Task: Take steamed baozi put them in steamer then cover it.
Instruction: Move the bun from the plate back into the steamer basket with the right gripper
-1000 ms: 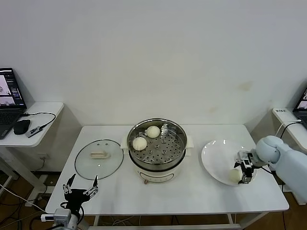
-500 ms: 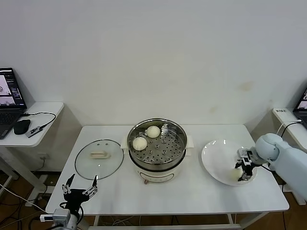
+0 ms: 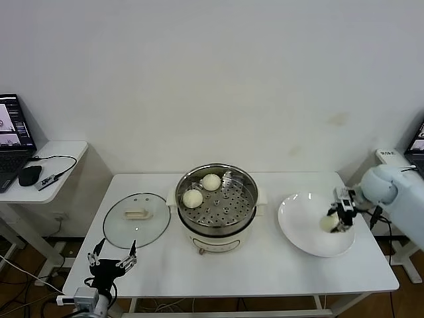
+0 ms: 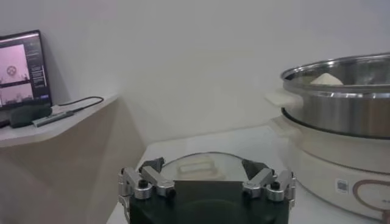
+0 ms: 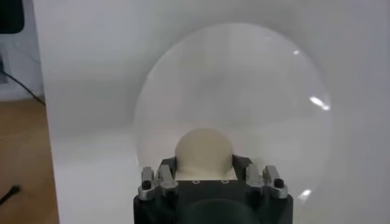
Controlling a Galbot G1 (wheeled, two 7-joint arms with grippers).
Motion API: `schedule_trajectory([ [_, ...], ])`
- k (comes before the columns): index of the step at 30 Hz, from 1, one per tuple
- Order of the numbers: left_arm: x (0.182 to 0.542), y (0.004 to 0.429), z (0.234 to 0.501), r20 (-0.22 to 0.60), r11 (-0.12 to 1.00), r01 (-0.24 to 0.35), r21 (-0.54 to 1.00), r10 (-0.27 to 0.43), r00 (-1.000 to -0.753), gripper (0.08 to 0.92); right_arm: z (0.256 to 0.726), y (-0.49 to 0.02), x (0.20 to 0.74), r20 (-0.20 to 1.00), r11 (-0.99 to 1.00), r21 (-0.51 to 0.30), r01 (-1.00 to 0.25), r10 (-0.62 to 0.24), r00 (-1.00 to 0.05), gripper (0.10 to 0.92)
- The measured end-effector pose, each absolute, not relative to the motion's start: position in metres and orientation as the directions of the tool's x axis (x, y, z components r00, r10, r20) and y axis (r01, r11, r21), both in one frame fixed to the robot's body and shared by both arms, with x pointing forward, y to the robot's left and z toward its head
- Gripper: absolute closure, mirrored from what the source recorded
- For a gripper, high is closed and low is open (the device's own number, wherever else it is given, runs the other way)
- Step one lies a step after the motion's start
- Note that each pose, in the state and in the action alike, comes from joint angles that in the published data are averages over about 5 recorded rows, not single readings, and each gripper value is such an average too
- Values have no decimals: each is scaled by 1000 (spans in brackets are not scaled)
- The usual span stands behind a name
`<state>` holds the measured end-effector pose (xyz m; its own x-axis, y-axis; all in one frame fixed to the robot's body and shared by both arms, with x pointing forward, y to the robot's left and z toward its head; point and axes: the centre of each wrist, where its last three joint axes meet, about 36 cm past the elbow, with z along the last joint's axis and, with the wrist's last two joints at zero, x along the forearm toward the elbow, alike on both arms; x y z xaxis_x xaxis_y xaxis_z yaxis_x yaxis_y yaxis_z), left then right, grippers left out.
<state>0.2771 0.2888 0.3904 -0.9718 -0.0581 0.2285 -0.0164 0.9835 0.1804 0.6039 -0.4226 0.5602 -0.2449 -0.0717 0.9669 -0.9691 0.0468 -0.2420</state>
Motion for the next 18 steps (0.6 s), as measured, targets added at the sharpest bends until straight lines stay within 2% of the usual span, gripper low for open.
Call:
schedule_trajectory([
  [11,277,291,391,224,982,-26,186,-68,-972,177,653,-344,634,920,-71,-366,-928,-177,-349,428],
  [18,278,295,390,223,980,-40,193,-84,-971,177,684,-269,647,904,-187,-398,-898,-244,-350,428],
])
